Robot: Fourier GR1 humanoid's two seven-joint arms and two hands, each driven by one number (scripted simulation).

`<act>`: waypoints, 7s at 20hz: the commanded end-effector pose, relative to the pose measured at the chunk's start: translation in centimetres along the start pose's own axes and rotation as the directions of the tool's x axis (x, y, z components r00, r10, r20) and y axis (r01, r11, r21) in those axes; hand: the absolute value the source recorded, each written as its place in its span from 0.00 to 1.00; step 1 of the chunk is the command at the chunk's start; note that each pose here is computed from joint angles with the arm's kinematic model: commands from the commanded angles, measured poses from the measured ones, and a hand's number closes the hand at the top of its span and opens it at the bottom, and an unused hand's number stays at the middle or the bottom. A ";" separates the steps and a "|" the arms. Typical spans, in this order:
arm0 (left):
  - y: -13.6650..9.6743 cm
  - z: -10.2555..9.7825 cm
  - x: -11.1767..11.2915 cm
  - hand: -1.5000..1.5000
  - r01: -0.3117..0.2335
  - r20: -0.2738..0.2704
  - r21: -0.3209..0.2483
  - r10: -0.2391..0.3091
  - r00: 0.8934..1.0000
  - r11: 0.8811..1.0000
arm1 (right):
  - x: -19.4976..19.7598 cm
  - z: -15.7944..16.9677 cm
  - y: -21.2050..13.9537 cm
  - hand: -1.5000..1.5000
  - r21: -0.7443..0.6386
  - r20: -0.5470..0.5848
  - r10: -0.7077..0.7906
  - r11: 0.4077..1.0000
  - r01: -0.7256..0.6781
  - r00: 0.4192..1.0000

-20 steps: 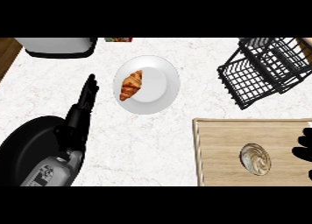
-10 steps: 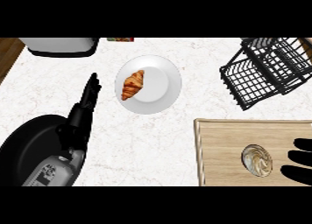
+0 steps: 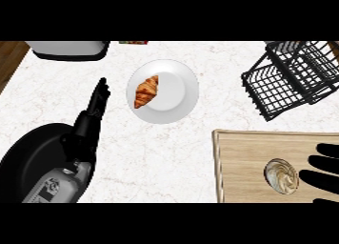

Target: Pick the cupcake from the tray and place it in the tiered basket

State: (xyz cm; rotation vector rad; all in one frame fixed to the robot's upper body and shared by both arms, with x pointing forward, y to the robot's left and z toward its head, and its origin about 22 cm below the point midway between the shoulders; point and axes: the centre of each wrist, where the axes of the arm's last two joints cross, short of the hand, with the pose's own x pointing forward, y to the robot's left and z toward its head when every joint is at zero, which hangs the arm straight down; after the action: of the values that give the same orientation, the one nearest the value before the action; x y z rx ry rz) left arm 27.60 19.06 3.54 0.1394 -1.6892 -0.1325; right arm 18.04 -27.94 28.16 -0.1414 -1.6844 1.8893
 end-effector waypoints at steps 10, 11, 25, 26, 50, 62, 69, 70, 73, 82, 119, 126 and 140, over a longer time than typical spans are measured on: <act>-0.9 0.1 -0.4 0.50 -0.002 0.005 0.001 0.002 1.000 1.000 | -1.3 -1.3 0.5 0.00 0.211 0.025 -0.017 0.977 0.011 1.000; -0.6 -0.2 0.0 0.50 -0.002 0.009 0.008 0.002 1.000 1.000 | -1.2 -1.6 0.8 0.00 0.212 0.038 -0.021 0.977 0.012 0.999; -0.2 -0.8 0.3 0.50 0.004 0.004 0.004 -0.004 1.000 1.000 | -1.9 -4.3 2.5 0.00 0.261 0.025 -0.048 0.964 0.040 0.999; 0.6 -0.1 -0.2 0.50 -0.011 -0.008 0.006 0.011 1.000 1.000 | -1.5 -4.1 2.8 0.00 0.264 0.040 -0.047 0.964 0.035 0.998; 1.6 -1.1 -0.5 0.50 0.008 -0.020 0.032 -0.008 1.000 0.999 | -13.1 -5.9 16.9 0.00 0.330 0.100 0.032 0.942 -0.063 0.994; -0.6 1.8 -1.3 0.50 0.025 -0.021 0.026 -0.025 0.999 0.999 | -17.5 -6.7 22.7 1.00 0.138 0.154 0.017 0.990 -0.039 0.988; 1.4 0.6 -1.2 0.50 0.020 -0.045 0.036 -0.018 0.999 0.999 | -16.9 -7.6 22.4 1.00 0.115 -0.092 0.168 0.981 -0.157 0.982; 0.9 1.3 -1.4 0.50 0.012 -0.030 0.054 -0.010 1.000 0.998 | -17.5 -7.2 21.9 1.00 0.167 -0.229 0.184 0.975 -0.148 0.956; 2.4 1.1 -1.5 0.50 0.036 -0.056 0.078 -0.032 0.998 0.996 | -18.2 -3.9 23.5 1.00 0.267 -0.536 0.237 0.958 -0.104 0.810; 0.7 0.2 0.3 0.50 0.026 -0.029 0.057 -0.024 0.999 0.998 | -13.8 -8.0 20.0 1.00 0.126 -0.767 0.224 0.971 -0.201 0.602; 0.4 -0.2 -0.6 0.50 0.017 -0.021 0.023 -0.017 1.000 1.000 | -12.3 -6.6 -7.3 1.00 -0.429 -0.810 -0.219 0.854 -0.295 0.544; 2.5 0.0 -0.9 0.50 0.022 -0.036 0.040 -0.021 0.999 0.999 | -15.7 -5.6 -6.1 1.00 -0.382 -0.833 -0.172 0.866 -0.322 0.526; 0.5 0.8 0.1 0.50 0.026 -0.024 0.022 -0.026 0.999 0.999 | -23.4 -4.8 -2.7 0.00 -0.695 -0.619 -0.592 0.719 -0.009 0.516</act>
State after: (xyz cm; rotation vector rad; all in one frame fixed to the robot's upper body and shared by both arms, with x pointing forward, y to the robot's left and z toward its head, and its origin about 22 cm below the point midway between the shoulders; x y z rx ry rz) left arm 27.57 19.65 3.29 0.1785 -1.6673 -0.1247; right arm 39.96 -34.25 23.73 -0.8970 -1.3692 0.7430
